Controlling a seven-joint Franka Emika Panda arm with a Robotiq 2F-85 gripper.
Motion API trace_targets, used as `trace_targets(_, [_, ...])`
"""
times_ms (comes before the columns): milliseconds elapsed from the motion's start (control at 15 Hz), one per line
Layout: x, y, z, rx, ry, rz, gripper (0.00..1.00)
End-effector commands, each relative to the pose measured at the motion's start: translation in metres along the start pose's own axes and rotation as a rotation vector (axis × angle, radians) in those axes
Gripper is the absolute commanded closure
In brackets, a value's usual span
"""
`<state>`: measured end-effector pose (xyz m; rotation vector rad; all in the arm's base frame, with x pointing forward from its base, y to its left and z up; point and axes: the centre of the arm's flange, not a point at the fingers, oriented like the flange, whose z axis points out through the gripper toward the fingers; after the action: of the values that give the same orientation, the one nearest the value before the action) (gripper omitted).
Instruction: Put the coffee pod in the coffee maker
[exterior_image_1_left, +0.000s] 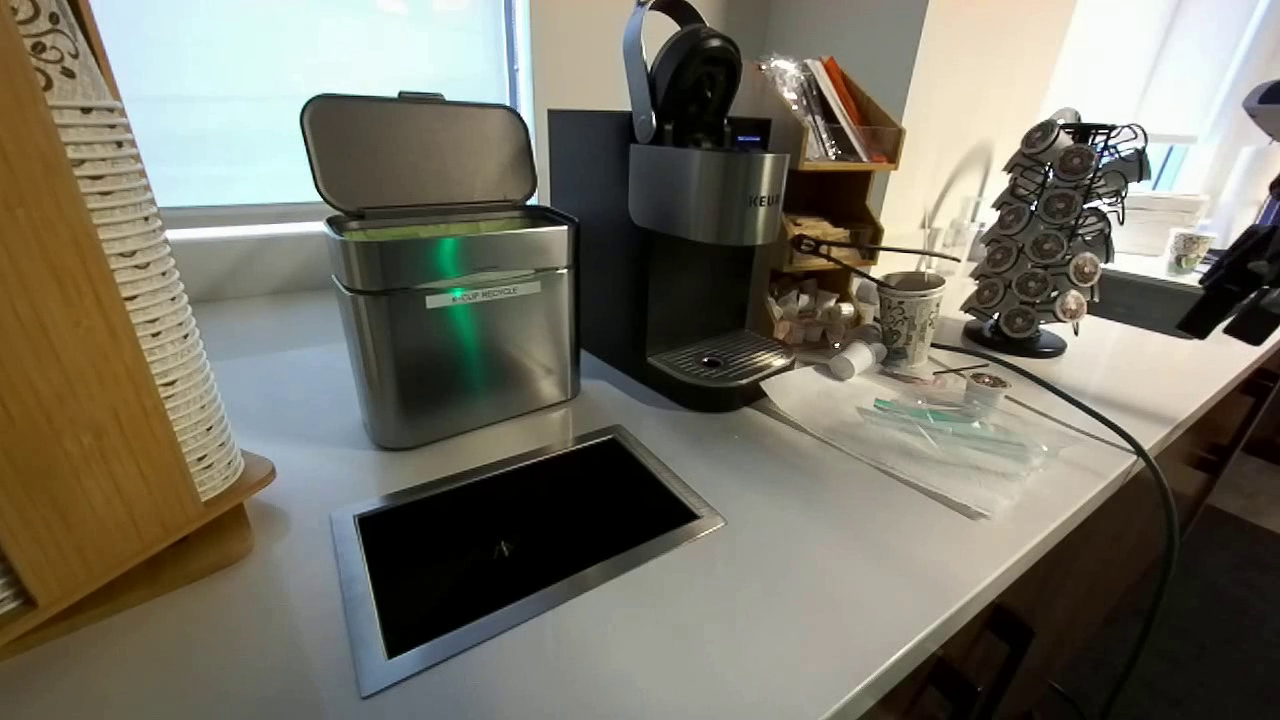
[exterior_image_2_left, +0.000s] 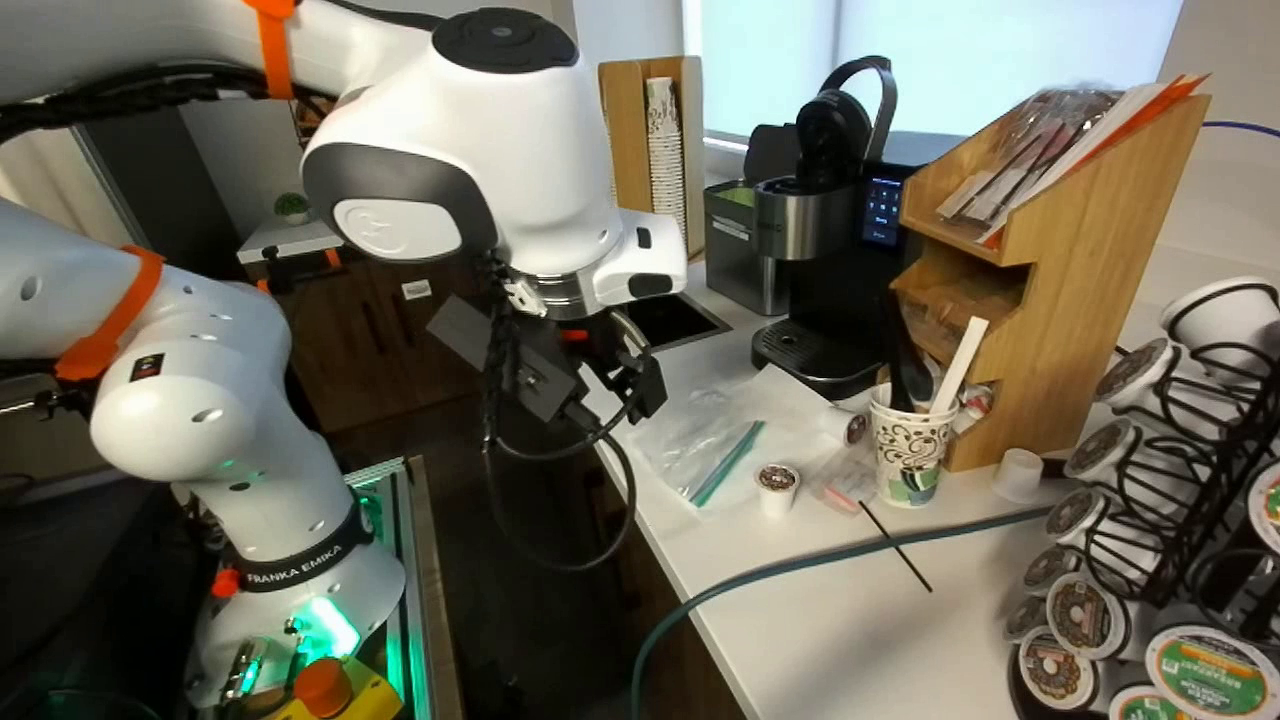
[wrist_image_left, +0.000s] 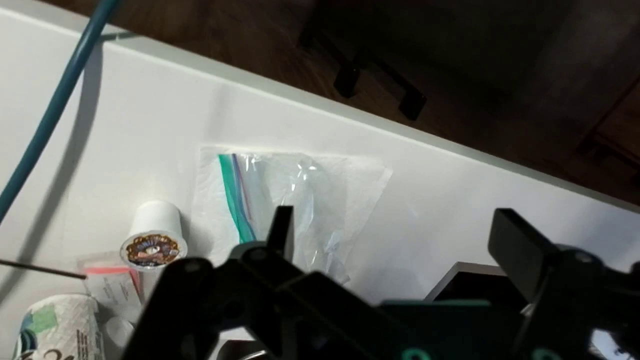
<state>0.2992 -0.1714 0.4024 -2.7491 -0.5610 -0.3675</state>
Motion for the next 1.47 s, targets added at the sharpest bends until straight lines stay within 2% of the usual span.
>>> trace_targets(0, [0.043, 0.036, 0.019, 0.029, -0.006, -0.108, 0.0])
trace_targets(333, [0.084, 0.062, 0.046, 0.079, 0.048, -0.144, 0.0])
trace_targets(467, [0.086, 0.073, 0.041, 0.031, 0.065, -0.118, 0.0])
trace_targets(667, [0.086, 0.091, 0.037, -0.11, 0.037, -0.009, 0.0])
trace_targets(733, [0.087, 0.096, 0.037, -0.127, 0.033, 0.013, 0.0])
trace_targets(800, [0.082, 0.083, 0.032, -0.087, 0.05, -0.041, 0.0])
trace_targets(1000, [0.083, 0.085, 0.034, -0.1, 0.037, -0.04, 0.0])
trace_targets(1200, [0.085, 0.092, 0.042, -0.215, 0.081, 0.095, 0.0])
trace_targets(1267, [0.084, 0.098, 0.046, -0.291, 0.065, 0.113, 0.0])
trace_targets(1400, [0.084, 0.105, 0.051, -0.393, 0.072, 0.161, 0.0])
